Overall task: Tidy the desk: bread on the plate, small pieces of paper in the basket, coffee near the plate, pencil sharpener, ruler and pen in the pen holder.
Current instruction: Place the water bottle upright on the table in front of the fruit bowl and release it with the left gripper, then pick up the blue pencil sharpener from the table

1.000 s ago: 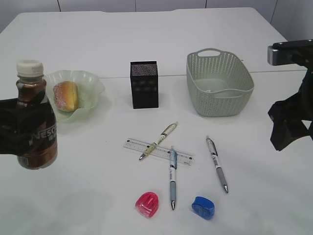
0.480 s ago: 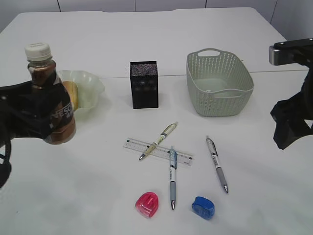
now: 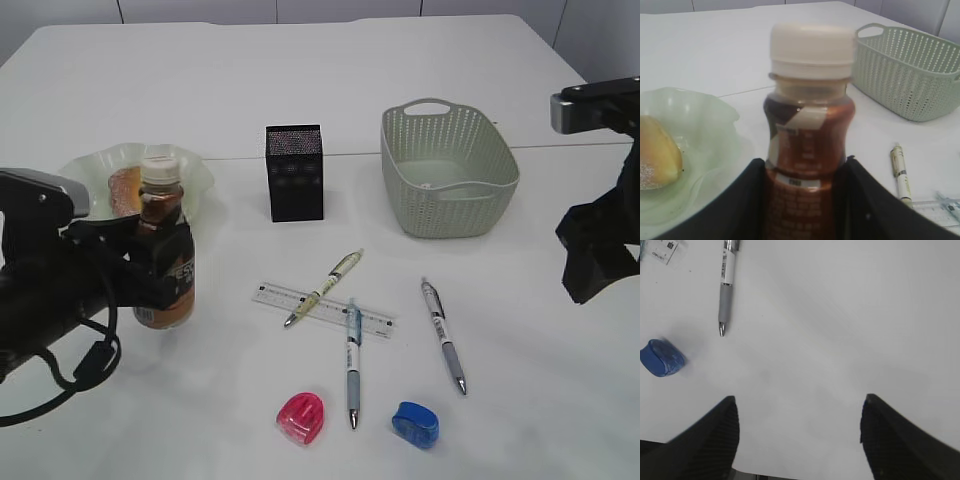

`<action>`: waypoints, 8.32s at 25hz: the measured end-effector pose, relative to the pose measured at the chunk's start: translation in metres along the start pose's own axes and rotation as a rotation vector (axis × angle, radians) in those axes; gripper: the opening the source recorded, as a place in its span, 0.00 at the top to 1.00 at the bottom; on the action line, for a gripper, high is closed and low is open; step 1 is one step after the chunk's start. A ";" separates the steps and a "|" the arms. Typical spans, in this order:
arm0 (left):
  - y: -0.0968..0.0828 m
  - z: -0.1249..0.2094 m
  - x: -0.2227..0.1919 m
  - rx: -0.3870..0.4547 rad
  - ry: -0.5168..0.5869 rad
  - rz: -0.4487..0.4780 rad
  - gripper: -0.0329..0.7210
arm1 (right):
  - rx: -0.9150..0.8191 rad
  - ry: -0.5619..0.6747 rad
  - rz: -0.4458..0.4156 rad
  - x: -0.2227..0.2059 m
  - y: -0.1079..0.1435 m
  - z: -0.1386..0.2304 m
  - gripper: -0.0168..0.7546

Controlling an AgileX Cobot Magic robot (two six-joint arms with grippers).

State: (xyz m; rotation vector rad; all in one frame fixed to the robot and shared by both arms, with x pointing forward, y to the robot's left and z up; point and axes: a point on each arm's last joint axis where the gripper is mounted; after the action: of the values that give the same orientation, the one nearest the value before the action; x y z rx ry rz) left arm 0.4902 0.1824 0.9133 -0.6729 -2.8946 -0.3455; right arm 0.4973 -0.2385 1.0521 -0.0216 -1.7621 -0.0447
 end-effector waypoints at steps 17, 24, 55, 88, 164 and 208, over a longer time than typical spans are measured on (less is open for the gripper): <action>0.018 0.043 -0.031 0.011 0.036 -0.056 0.50 | 0.007 -0.020 0.009 0.000 -0.001 -0.002 0.26; 0.020 0.047 -0.044 0.014 0.005 -0.073 0.48 | 0.007 -0.023 0.008 0.000 -0.001 -0.002 0.26; 0.049 -0.061 -0.003 -0.020 -0.256 -0.140 0.26 | 0.007 -0.025 0.007 0.000 -0.001 -0.002 0.26; 0.094 -0.008 0.110 0.241 0.805 -0.291 0.31 | -0.015 -0.015 -0.036 0.000 0.003 -0.001 0.26; 0.095 -0.120 0.114 0.454 0.942 0.021 0.38 | 0.625 0.312 -0.083 -0.137 0.140 0.014 0.27; 0.099 -0.120 0.114 0.416 0.938 -0.008 0.38 | 0.540 0.057 -0.304 -0.061 0.140 -0.047 0.73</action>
State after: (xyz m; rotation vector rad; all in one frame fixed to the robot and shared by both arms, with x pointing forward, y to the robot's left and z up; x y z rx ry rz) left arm 0.4444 0.2853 1.0695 -0.2973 -1.9732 -0.0223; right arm 0.5605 -0.0997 1.0034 0.6322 -1.6577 0.2081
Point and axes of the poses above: a point on each arm's last joint axis where the gripper is mounted, x pointing back along that axis away from the gripper, y along the wrist's bending axis when the last joint is at zero, z = x × y, and after that the axes turned 15 degrees about -x, right-handed
